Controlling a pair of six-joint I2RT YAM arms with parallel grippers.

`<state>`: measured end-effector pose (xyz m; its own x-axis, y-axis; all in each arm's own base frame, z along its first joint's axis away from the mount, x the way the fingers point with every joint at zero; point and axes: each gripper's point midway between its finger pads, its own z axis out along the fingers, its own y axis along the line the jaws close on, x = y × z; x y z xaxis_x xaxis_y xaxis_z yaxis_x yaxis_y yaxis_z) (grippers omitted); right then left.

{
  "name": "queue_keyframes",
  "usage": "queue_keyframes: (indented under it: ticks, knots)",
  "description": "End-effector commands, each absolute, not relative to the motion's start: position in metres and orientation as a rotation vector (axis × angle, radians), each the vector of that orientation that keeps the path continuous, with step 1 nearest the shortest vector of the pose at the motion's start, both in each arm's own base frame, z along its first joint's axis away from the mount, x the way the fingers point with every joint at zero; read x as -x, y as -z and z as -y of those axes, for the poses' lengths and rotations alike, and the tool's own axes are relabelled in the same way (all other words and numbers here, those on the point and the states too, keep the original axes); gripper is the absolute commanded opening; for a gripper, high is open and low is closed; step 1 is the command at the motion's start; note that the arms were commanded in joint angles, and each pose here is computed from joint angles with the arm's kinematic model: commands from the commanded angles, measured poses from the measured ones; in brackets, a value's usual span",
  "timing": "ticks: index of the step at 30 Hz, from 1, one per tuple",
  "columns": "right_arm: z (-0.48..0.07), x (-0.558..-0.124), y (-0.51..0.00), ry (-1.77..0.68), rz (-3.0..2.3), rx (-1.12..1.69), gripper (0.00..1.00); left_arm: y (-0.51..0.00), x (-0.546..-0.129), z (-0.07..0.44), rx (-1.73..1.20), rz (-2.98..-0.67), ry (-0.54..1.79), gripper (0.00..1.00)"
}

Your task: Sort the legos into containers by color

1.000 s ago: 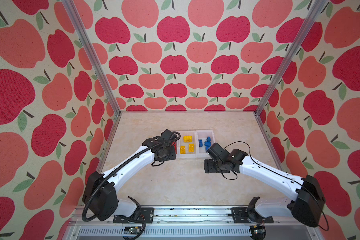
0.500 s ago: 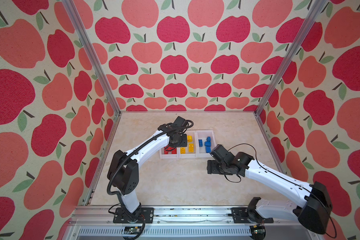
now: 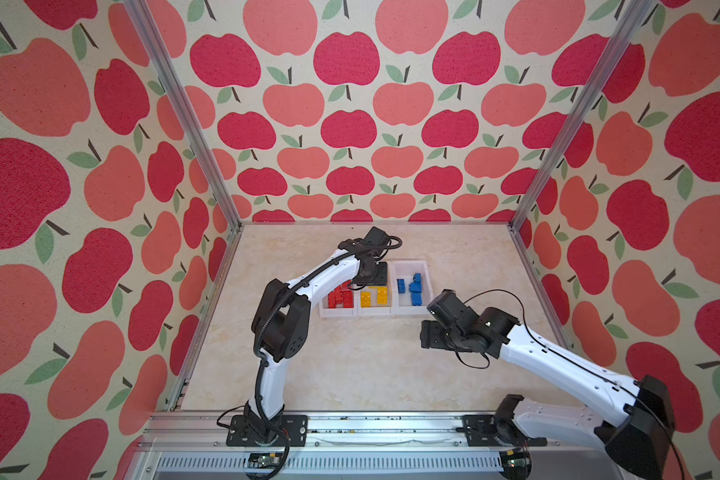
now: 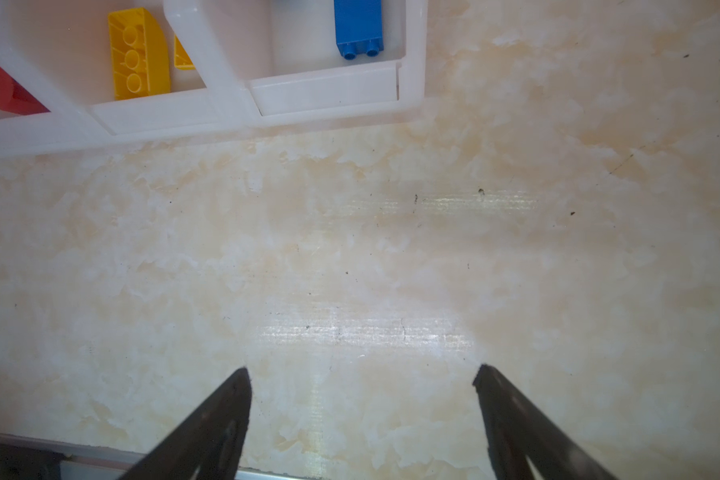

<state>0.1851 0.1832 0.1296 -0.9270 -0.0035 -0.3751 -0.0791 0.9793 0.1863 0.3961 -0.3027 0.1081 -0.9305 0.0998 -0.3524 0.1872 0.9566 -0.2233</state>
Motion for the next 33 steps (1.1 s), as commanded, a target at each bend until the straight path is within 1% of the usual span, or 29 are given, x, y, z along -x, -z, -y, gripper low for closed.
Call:
queue_keyframes:
  ticks: [1,5,8,10,15,27,33]
  knots:
    - [-0.171,-0.182,-0.127,-0.232,-2.754,0.045,0.87,-0.103,-0.402,0.308,-0.24,-2.774,0.371,0.4]
    - [-0.17,-0.183,-0.127,-0.236,-2.752,0.048,0.87,-0.095,-0.405,0.308,-0.237,-2.782,0.354,0.44]
    - [-0.169,-0.183,-0.128,-0.238,-2.751,0.048,0.87,-0.092,-0.405,0.307,-0.237,-2.787,0.343,0.52]
    - [-0.168,-0.182,-0.129,-0.24,-2.749,0.047,0.88,-0.091,-0.405,0.306,-0.232,-2.79,0.339,0.59]
    - [-0.165,-0.183,-0.129,-0.241,-2.743,0.049,0.88,-0.096,-0.404,0.305,-0.227,-2.778,0.341,0.69]
    - [-0.163,-0.195,-0.138,-0.23,-2.708,0.078,0.89,-0.132,-0.397,0.299,-0.231,-2.688,0.389,0.8]
    - [-0.159,-0.21,-0.146,-0.224,-2.671,0.088,0.92,-0.152,-0.386,0.282,-0.234,-2.633,0.381,0.83]
